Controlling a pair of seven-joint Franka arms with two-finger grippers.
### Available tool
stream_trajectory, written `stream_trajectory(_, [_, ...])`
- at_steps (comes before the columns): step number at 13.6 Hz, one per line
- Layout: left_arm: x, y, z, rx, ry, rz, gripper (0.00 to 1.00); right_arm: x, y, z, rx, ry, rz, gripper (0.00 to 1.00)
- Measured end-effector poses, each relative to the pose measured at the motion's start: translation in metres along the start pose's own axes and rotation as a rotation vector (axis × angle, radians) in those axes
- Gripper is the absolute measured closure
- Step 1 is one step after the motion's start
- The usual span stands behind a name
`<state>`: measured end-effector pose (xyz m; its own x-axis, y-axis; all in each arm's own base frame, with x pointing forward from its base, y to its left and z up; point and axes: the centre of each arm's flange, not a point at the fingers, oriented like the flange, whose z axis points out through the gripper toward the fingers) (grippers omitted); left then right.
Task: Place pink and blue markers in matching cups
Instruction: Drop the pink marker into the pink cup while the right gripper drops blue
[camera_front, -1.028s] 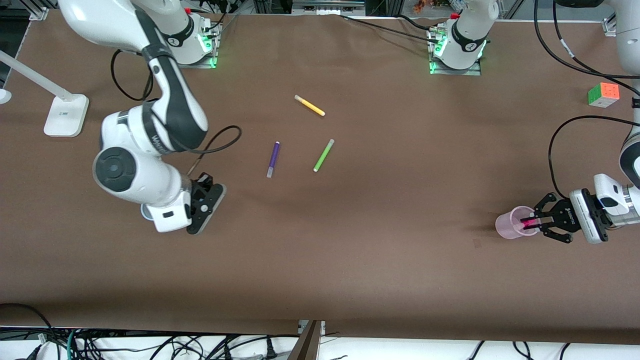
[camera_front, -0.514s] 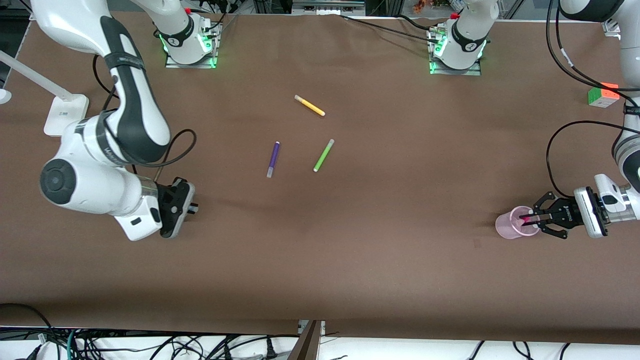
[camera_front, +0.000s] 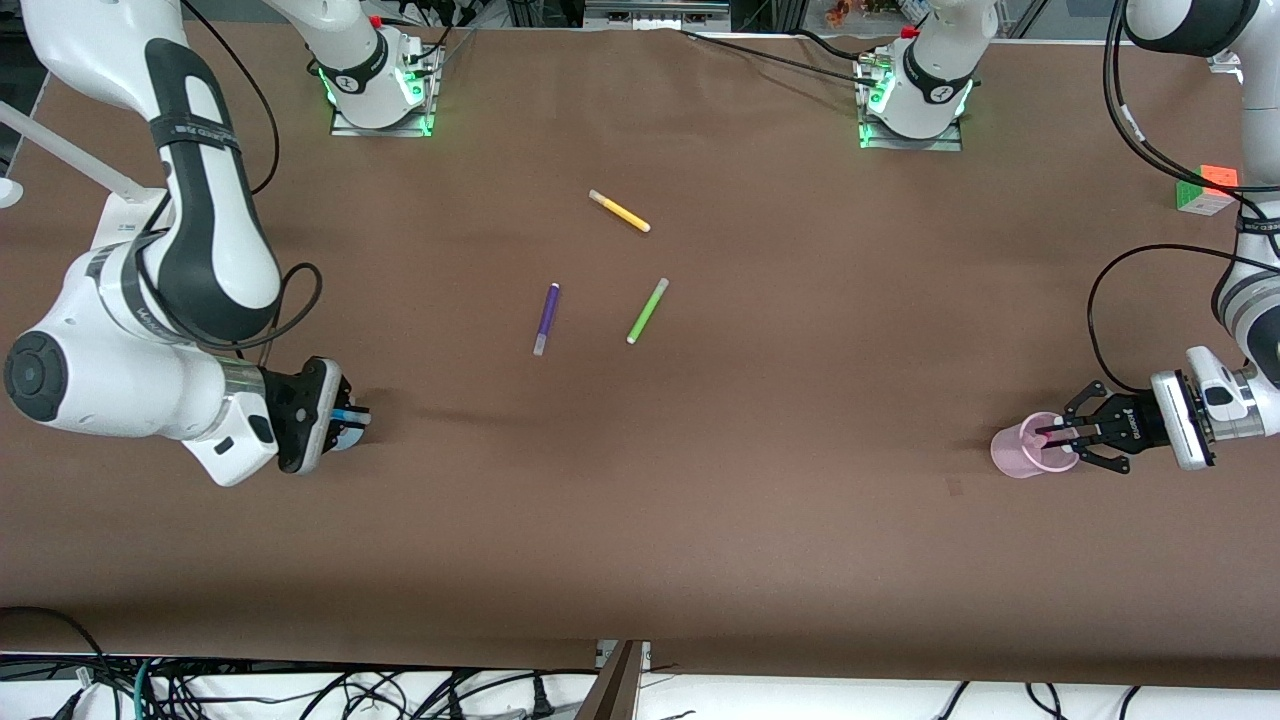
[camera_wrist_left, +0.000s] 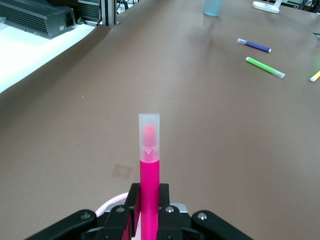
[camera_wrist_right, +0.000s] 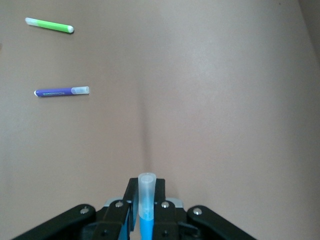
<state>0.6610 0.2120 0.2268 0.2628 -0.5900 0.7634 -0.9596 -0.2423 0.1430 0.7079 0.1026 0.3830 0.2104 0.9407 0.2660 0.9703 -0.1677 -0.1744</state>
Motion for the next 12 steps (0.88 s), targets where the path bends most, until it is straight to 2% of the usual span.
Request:
stream_trajectory(2, [0.000,-0.001,-0.002,0.004,0.001,0.006,0.78,-0.014,0.004,0.001,0.021,0.033,-0.035,0.84])
stream_trajectory(3, [0.001,-0.001,-0.004,0.008,0.001,0.009,0.71,-0.023,0.005,0.002,0.032,0.054,-0.056,0.84])
stream_trajectory(7, [0.013,-0.008,-0.018,0.034,-0.004,0.006,0.29,-0.059,0.012,0.013,0.065,0.113,-0.122,0.84])
stream_trajectory(8, [0.021,-0.010,-0.025,0.044,-0.009,-0.022,0.17,-0.063,0.013,0.018,0.080,0.144,-0.137,0.84])
stream_trajectory(9, [0.037,-0.011,-0.034,0.047,-0.044,-0.066,0.06,-0.066,0.013,0.024,0.097,0.179,-0.151,0.84])
stream_trajectory(10, [0.066,-0.010,-0.045,0.049,-0.119,-0.122,0.00,-0.069,0.014,0.029,0.112,0.202,-0.163,0.84])
stream_trajectory(12, [0.152,0.003,-0.068,0.104,-0.287,-0.244,0.00,-0.078,0.014,0.035,0.141,0.217,-0.165,0.84])
